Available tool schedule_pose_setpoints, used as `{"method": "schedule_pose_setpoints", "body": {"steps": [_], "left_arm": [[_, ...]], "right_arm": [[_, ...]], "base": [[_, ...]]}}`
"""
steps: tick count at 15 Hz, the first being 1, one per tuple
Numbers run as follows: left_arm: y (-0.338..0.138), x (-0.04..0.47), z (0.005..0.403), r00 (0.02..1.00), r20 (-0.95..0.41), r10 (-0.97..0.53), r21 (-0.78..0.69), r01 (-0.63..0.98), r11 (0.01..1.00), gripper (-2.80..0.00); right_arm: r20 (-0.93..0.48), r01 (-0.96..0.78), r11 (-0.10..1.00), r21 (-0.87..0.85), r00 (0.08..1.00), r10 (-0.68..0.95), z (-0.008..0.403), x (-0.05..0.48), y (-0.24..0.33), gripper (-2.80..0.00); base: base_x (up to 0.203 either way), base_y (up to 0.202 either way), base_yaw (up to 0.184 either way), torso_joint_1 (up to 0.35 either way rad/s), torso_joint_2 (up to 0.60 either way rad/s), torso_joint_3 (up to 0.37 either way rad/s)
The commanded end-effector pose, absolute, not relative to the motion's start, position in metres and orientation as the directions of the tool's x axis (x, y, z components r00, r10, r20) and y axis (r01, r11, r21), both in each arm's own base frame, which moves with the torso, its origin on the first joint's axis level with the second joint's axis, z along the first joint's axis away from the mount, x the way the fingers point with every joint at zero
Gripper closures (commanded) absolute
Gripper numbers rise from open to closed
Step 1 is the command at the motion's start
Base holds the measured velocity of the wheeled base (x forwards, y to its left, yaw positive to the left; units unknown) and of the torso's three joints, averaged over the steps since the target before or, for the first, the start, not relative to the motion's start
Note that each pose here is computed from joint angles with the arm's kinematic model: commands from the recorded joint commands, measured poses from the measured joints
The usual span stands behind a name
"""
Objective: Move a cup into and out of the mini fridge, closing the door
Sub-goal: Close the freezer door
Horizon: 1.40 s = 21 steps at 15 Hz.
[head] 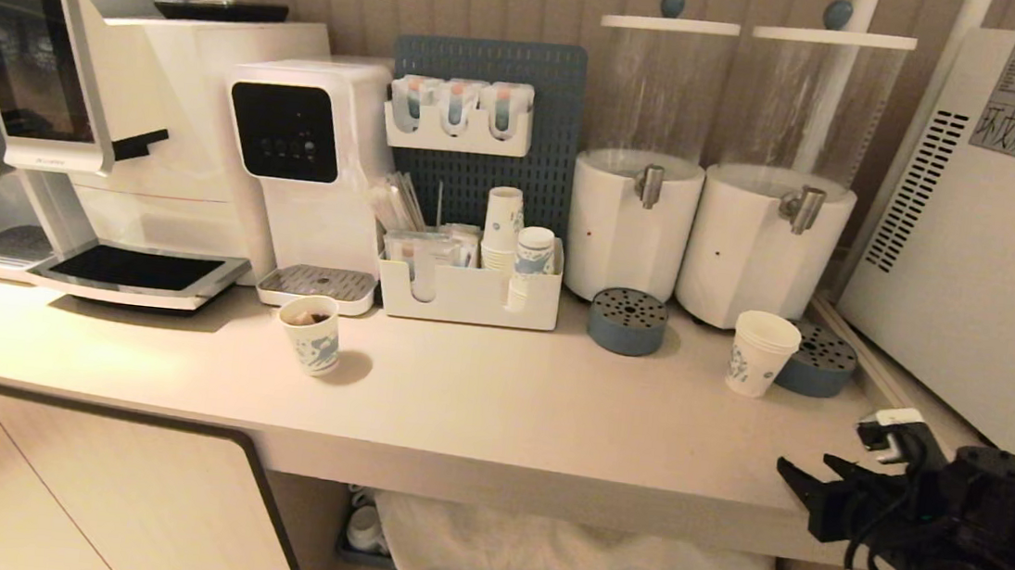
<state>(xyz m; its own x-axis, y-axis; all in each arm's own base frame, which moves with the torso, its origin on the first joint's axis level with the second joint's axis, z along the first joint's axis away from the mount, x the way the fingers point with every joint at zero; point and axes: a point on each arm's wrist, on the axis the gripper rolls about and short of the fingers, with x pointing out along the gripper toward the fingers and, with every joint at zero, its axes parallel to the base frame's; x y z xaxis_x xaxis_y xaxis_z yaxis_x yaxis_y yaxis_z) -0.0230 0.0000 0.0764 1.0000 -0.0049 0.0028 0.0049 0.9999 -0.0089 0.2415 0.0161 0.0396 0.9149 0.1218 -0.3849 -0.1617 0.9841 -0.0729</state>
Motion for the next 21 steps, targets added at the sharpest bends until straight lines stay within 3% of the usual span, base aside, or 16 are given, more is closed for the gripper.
{"method": "schedule_pose_setpoints", "body": {"steps": [1,5,9,12,17,21], "left_arm": [[0.0,-0.023,0.076,1.0,0.006,-0.005,-0.011,0.005,1.0,0.0],[0.0,-0.023,0.076,1.0,0.006,-0.006,-0.009,0.006,1.0,0.0],[0.0,-0.023,0.076,1.0,0.006,-0.005,-0.01,0.005,1.0,0.0],[0.0,-0.023,0.076,1.0,0.008,-0.005,-0.011,0.005,1.0,0.0],[0.0,-0.023,0.076,1.0,0.008,-0.005,-0.014,0.005,1.0,0.0],[0.0,-0.023,0.076,1.0,0.008,-0.005,-0.014,0.005,1.0,0.0]], "right_arm": [[-0.225,-0.155,0.985,-0.073,0.965,0.135,0.087,0.209,0.014,0.0],[0.005,-0.15,0.986,-0.067,0.989,0.151,0.163,0.13,0.01,0.0],[-0.005,-0.216,0.976,-0.014,0.976,0.216,0.226,0.004,0.004,0.0],[-0.021,-0.176,0.975,0.139,0.983,0.181,0.242,-0.081,-0.004,0.0],[-0.022,-0.082,0.972,0.222,0.996,0.089,0.252,-0.099,0.031,0.0],[-0.083,-0.293,0.924,0.246,0.943,0.321,0.249,-0.1,0.023,0.0]], "base": [[0.0,0.0,0.0,0.0,0.0,0.0],[0.0,0.0,0.0,0.0,0.0,0.0],[0.0,0.0,0.0,0.0,0.0,0.0],[0.0,0.0,0.0,0.0,0.0,0.0],[0.0,0.0,0.0,0.0,0.0,0.0],[0.0,0.0,0.0,0.0,0.0,0.0]]}}
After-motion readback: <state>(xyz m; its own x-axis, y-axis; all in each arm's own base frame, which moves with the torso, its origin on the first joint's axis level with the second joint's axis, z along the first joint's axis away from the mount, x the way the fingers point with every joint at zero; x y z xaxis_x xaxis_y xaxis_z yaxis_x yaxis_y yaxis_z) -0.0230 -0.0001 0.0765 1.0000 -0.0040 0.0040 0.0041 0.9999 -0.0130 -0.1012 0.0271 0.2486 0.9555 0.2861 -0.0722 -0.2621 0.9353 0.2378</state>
